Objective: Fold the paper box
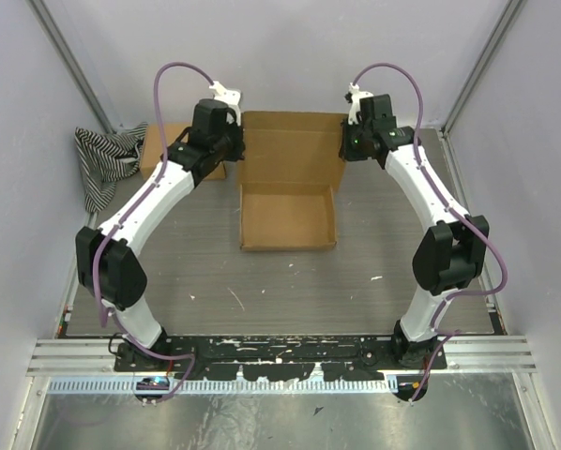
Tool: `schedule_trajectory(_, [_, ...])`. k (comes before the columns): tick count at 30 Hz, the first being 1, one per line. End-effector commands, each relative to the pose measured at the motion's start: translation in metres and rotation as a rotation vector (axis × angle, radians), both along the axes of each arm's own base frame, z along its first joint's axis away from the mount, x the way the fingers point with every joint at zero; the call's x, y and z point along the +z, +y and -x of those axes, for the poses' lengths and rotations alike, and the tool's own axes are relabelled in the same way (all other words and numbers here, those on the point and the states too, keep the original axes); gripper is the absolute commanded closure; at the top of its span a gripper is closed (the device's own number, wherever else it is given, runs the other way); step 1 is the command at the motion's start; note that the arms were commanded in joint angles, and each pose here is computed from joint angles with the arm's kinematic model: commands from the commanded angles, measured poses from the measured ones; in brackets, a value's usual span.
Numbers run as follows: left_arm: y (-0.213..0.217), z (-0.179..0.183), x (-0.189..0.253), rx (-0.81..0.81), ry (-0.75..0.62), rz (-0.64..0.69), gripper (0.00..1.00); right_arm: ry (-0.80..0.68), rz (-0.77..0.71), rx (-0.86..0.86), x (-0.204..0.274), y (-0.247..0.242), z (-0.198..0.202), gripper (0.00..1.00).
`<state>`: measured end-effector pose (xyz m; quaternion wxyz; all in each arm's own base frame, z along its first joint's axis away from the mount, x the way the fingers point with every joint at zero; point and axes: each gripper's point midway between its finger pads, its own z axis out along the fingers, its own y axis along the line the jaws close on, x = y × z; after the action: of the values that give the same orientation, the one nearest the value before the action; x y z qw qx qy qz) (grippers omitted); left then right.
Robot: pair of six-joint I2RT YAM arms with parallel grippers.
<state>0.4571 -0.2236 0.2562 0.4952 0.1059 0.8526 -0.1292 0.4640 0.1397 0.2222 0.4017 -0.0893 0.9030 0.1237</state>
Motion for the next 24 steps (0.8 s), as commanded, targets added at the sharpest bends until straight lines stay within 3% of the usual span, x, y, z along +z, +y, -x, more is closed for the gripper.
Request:
schedule_trajectory(1, [-0.023, -0.014, 0.043, -0.009, -0.106, 0.102, 1.0, -0.231, -0.061, -0.062, 0.068, 0.012, -0.023, 0.99])
schedule_trajectory(10, [-0.035, -0.042, 0.047, 0.025, -0.152, 0.14, 0.89, -0.43, -0.007, -0.137, 0.09, 0.015, -0.035, 0.98])
schedule_trajectory(24, [-0.025, -0.03, -0.023, 0.062, -0.054, 0.093, 0.79, -0.536, 0.004, -0.23, 0.054, 0.027, -0.022, 0.98])
